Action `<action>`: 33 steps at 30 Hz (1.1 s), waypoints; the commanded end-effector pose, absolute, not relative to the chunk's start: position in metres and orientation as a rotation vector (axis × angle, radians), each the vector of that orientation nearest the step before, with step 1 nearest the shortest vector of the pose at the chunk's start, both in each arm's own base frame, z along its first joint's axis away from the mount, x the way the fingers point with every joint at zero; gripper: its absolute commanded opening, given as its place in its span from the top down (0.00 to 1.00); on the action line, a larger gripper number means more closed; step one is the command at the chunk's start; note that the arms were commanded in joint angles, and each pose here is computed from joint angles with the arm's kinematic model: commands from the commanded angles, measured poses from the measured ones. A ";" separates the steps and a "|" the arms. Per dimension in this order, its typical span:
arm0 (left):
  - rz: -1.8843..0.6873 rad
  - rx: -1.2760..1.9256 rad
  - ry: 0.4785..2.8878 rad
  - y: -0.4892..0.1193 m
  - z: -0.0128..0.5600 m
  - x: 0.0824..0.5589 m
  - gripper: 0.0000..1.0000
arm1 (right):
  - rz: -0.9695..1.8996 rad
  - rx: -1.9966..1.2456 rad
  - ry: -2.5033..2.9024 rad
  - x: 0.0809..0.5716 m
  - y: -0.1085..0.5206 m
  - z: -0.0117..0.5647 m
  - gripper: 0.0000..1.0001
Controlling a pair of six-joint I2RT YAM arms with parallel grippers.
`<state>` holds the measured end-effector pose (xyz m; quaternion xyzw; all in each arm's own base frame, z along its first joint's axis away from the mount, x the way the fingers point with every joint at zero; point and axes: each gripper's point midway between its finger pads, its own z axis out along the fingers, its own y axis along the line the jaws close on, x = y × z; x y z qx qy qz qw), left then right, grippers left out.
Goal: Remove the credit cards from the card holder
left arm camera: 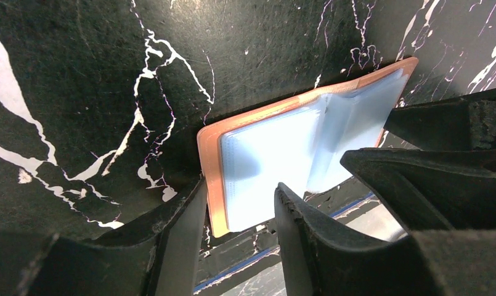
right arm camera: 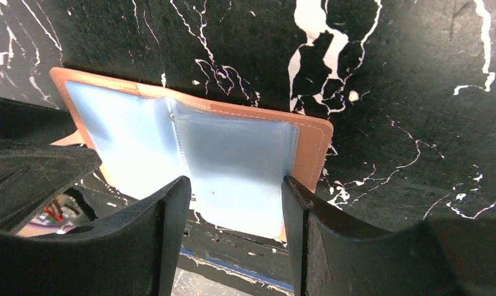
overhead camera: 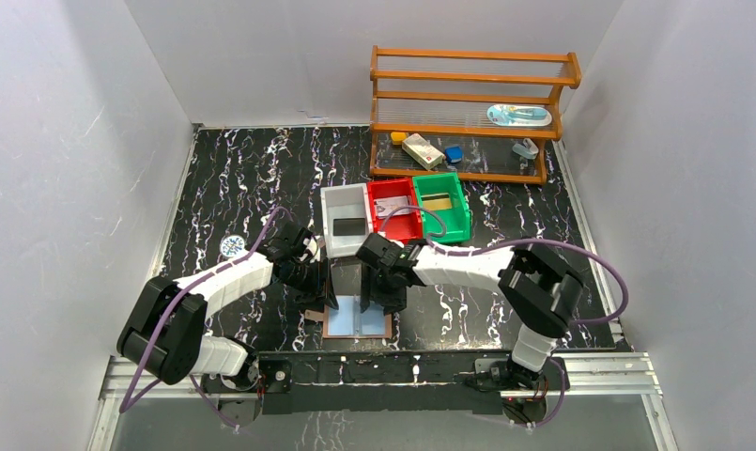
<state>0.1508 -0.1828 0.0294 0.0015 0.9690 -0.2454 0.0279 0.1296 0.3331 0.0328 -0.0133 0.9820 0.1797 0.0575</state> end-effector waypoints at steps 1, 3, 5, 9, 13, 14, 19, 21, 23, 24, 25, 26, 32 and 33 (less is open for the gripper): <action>-0.818 0.011 2.991 -0.188 0.037 0.145 0.58 | 0.349 -0.122 2.973 0.131 0.331 0.017 0.35; -0.830 0.007 2.985 -0.190 0.038 0.145 0.58 | 0.385 -0.170 2.983 0.128 0.343 0.016 0.35; -0.841 0.000 2.979 -0.191 0.038 0.145 0.59 | 0.507 -0.197 2.975 0.126 0.360 0.019 0.37; -0.852 -0.011 2.978 -0.192 0.038 0.145 0.60 | 0.688 -0.194 2.919 0.131 0.385 0.034 0.50; -0.851 -0.013 2.979 -0.191 0.038 0.144 0.60 | 0.700 -0.195 2.903 0.134 0.389 0.038 0.60; -0.853 -0.013 2.979 -0.191 0.038 0.144 0.60 | 0.707 -0.198 2.898 0.135 0.390 0.039 0.62; -0.842 -0.015 2.975 -0.190 0.037 0.144 0.60 | 0.637 -0.162 2.906 0.136 0.378 0.036 0.62; -0.838 -0.017 2.973 -0.190 0.037 0.145 0.60 | 0.570 -0.149 2.903 0.140 0.371 0.037 0.59; -0.832 -0.024 2.971 -0.189 0.038 0.145 0.60 | 0.498 -0.149 2.887 0.144 0.363 0.041 0.50; -0.829 -0.027 2.969 -0.189 0.038 0.145 0.60 | 0.471 -0.145 2.880 0.146 0.358 0.045 0.47; -0.827 -0.031 2.967 -0.189 0.038 0.146 0.60 | 0.449 -0.139 2.869 0.148 0.354 0.047 0.45; -0.825 -0.033 2.967 -0.189 0.038 0.146 0.60 | 0.430 -0.130 2.860 0.149 0.349 0.049 0.42; -0.821 -0.032 2.971 -0.188 0.038 0.145 0.60 | 0.406 -0.100 2.870 0.143 0.336 0.053 0.32; -0.821 -0.030 2.972 -0.188 0.038 0.145 0.60 | 0.404 -0.099 2.875 0.142 0.335 0.052 0.31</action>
